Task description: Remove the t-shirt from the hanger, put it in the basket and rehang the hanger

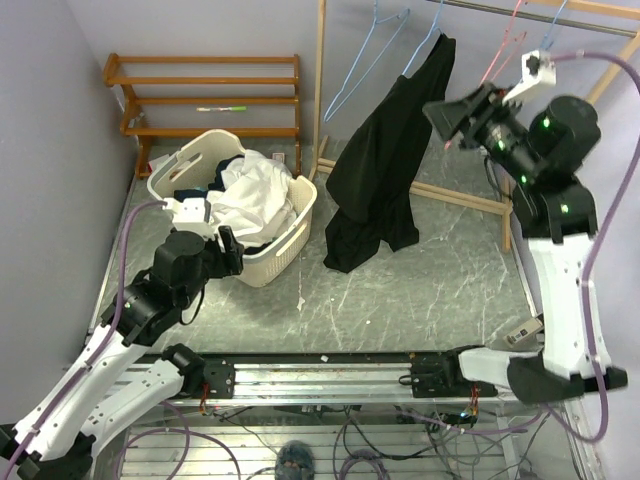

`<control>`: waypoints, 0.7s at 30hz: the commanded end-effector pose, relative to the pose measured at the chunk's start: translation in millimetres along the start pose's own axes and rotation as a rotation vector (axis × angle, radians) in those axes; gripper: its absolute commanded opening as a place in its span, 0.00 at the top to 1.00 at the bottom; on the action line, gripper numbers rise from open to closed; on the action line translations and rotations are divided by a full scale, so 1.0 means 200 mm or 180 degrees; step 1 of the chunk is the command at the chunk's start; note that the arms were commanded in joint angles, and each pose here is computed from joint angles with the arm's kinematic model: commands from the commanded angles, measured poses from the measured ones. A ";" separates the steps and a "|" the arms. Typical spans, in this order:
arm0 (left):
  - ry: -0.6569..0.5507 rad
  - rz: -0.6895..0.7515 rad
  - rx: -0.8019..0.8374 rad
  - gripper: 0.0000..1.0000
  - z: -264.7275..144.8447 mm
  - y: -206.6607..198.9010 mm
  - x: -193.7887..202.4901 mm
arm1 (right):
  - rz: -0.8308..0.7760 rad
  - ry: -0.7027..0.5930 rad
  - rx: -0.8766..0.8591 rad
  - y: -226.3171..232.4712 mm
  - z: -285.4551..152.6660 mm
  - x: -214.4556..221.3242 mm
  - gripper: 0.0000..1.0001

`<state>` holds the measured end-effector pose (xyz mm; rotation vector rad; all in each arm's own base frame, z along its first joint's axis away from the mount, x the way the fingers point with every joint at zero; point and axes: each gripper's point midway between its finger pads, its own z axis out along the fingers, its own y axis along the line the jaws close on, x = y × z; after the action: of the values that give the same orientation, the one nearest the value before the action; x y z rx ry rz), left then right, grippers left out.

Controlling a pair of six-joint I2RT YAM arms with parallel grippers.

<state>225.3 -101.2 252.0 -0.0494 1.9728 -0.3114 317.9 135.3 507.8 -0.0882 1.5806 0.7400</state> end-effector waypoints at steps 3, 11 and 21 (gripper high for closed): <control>0.0012 -0.0101 0.0097 0.26 -0.04 0.00 0.03 | 0.0172 -0.0287 0.0503 -0.22 0.33 -0.14 0.48; -0.0118 -0.0183 0.0133 0.28 -0.08 0.01 0.00 | 0.0093 -0.0312 0.0777 -0.22 0.58 -0.19 0.48; -0.0049 -0.0157 0.0158 0.28 -0.07 -0.01 0.02 | -0.0106 -0.0269 0.1479 -0.26 0.68 -0.04 0.47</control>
<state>210.8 -95.9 254.6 -0.0708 1.9452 -0.3662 460.3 179.3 514.9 0.1630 1.6087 0.5048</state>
